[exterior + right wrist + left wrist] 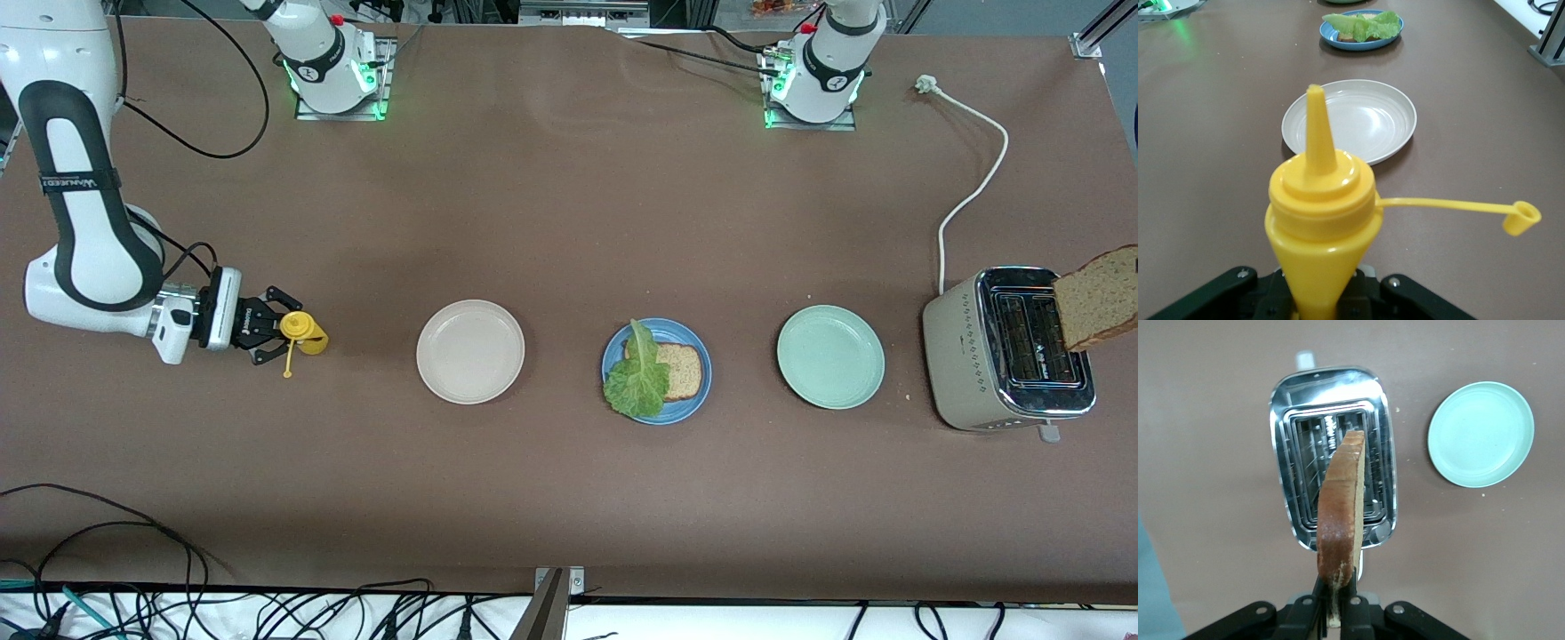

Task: Make sandwich in blue plate with both arms
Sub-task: 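Carry the bread slice with the left gripper toward the blue plate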

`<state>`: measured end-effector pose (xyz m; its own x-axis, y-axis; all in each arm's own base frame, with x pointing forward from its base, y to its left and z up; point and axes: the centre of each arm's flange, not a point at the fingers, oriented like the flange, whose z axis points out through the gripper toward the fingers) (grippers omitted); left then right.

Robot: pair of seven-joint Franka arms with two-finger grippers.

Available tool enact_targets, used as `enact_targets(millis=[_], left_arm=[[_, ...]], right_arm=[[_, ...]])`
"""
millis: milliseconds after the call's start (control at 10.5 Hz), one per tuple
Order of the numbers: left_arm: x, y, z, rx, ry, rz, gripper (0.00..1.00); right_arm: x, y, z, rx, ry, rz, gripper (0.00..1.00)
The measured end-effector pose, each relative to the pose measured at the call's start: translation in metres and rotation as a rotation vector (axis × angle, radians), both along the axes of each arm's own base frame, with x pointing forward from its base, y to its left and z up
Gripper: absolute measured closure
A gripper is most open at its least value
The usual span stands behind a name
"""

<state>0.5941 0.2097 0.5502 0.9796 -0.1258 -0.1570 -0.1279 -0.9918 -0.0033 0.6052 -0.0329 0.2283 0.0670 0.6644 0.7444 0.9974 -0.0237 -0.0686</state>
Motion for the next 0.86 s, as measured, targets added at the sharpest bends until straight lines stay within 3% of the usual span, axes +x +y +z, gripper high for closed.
enact_targets(millis=[476,857], left_arm=[[0.022,-0.092,-0.009,-0.064,0.017,-0.115,0.91],[0.019,-0.142,-0.059,-0.325,0.102,0.029,0.91]], right_arm=[[-0.001,-0.010,-0.007,0.088,-0.111,-0.001,0.91],[-0.008,-0.011,-0.018,0.117,-0.171,0.025,0.91]])
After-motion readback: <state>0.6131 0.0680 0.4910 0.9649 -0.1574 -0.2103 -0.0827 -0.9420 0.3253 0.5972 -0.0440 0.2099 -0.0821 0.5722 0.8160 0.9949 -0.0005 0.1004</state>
